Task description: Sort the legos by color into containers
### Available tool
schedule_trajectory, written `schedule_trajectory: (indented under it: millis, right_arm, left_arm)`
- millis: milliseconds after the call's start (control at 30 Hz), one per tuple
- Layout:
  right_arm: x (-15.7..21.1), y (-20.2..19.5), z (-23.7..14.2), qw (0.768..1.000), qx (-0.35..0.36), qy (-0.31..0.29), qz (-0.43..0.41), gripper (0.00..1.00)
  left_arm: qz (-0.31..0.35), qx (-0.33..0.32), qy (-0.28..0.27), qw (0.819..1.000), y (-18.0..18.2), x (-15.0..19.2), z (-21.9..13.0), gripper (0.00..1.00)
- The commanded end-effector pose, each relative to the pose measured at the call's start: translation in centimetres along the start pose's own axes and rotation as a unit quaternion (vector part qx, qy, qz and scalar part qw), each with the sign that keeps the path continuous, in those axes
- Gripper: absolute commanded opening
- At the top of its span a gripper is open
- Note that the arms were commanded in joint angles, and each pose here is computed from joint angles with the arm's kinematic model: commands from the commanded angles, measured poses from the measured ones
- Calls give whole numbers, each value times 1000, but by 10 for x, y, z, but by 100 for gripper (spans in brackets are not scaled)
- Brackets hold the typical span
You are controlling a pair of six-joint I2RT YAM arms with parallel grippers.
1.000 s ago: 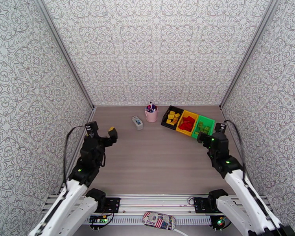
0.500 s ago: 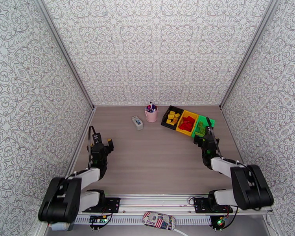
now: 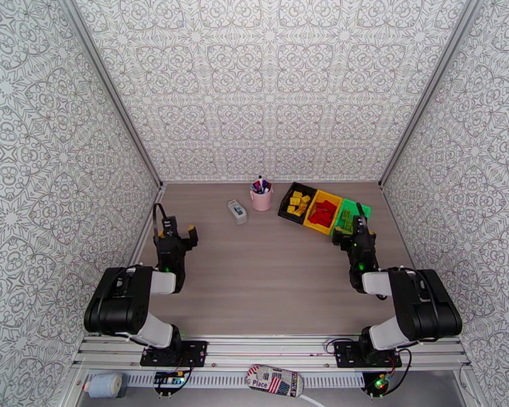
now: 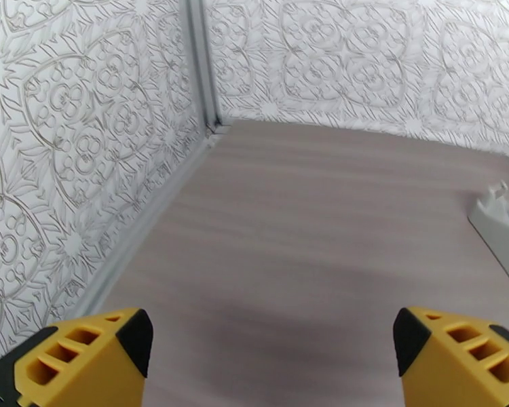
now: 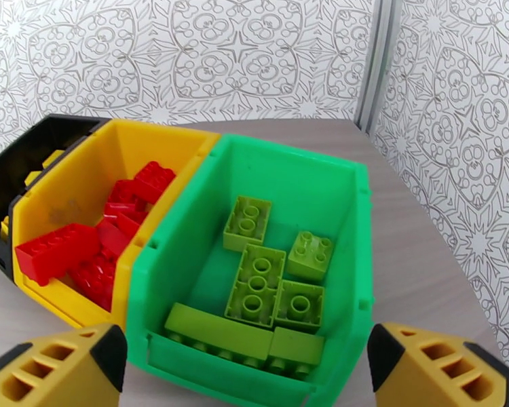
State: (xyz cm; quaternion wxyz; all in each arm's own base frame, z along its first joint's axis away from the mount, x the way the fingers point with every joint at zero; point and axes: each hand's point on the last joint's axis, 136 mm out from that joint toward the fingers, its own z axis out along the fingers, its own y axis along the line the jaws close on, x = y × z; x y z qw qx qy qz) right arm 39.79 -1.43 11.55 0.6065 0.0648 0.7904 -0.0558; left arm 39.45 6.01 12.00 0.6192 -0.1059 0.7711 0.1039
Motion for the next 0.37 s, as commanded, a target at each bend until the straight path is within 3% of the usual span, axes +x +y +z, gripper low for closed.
schedule_trajectory:
  millis: [0, 333]
  right_arm:
    - [-4, 0, -1, 1000, -4, -10, -3, 99]
    - [-3, 11, 0, 999, -43, -4, -13, 99]
  left_arm:
    - [-7, 11, 16, 1000, -3, 6, 0, 99]
    - [-5, 10, 18, 1000, -3, 6, 1, 99]
